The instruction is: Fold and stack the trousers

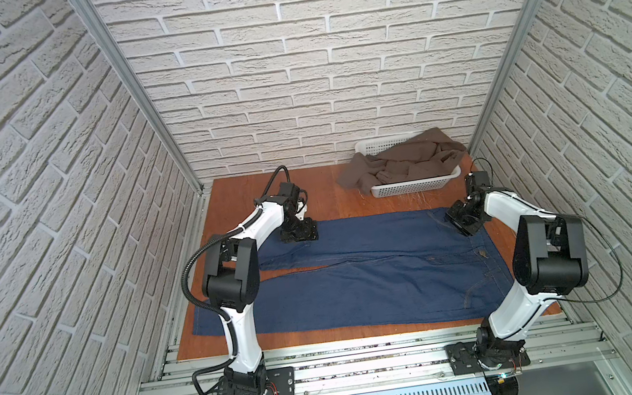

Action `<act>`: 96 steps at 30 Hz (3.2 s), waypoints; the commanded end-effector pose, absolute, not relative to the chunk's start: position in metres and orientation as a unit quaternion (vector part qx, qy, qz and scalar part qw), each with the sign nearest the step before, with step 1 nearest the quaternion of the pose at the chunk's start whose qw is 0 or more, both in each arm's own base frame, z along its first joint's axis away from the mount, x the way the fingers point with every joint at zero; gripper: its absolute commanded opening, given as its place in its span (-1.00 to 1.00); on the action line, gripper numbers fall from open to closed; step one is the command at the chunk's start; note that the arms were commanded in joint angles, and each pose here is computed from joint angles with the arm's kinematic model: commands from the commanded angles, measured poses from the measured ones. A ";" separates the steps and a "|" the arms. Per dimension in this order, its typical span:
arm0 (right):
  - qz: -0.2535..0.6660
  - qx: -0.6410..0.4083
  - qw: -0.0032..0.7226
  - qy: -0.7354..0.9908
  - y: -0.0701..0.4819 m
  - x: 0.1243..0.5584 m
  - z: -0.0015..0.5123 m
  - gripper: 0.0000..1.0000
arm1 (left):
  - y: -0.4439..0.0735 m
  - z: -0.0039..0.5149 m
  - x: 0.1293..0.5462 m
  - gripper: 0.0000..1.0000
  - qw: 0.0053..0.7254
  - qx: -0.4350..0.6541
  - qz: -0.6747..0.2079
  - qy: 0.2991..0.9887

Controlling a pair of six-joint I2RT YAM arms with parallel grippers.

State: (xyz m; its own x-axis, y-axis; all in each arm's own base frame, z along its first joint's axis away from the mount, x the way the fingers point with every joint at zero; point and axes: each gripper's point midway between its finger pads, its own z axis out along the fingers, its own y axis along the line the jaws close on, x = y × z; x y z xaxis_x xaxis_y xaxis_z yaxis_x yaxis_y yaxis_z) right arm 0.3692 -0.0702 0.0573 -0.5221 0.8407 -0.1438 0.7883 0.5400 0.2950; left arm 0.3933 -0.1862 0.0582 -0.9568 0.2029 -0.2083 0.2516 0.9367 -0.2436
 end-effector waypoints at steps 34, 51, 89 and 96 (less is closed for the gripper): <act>0.105 0.459 0.146 0.870 -0.064 0.369 0.070 -0.01 | 0.066 0.159 0.365 -1.00 0.272 -0.209 0.105 0.934; 0.108 0.453 0.134 0.875 -0.058 0.371 0.064 -0.01 | 0.067 0.145 0.375 0.51 0.283 -0.263 0.009 0.923; 0.046 0.506 0.153 0.848 -0.124 0.438 0.041 -0.03 | -0.009 0.072 0.489 0.49 0.196 -0.160 -0.099 0.962; 0.044 0.487 0.185 0.852 -0.108 0.400 0.101 0.09 | 0.003 0.149 0.426 0.61 0.258 -0.172 -0.071 0.948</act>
State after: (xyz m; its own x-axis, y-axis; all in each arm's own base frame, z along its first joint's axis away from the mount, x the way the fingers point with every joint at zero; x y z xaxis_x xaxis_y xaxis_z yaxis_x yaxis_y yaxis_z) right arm 0.4159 -0.1106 0.0629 -0.4563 0.8639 -0.2132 0.8315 0.4993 0.2435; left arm 0.4452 -0.0004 0.1148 -0.8400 -0.3663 -0.4003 -0.2917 0.9269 -0.2360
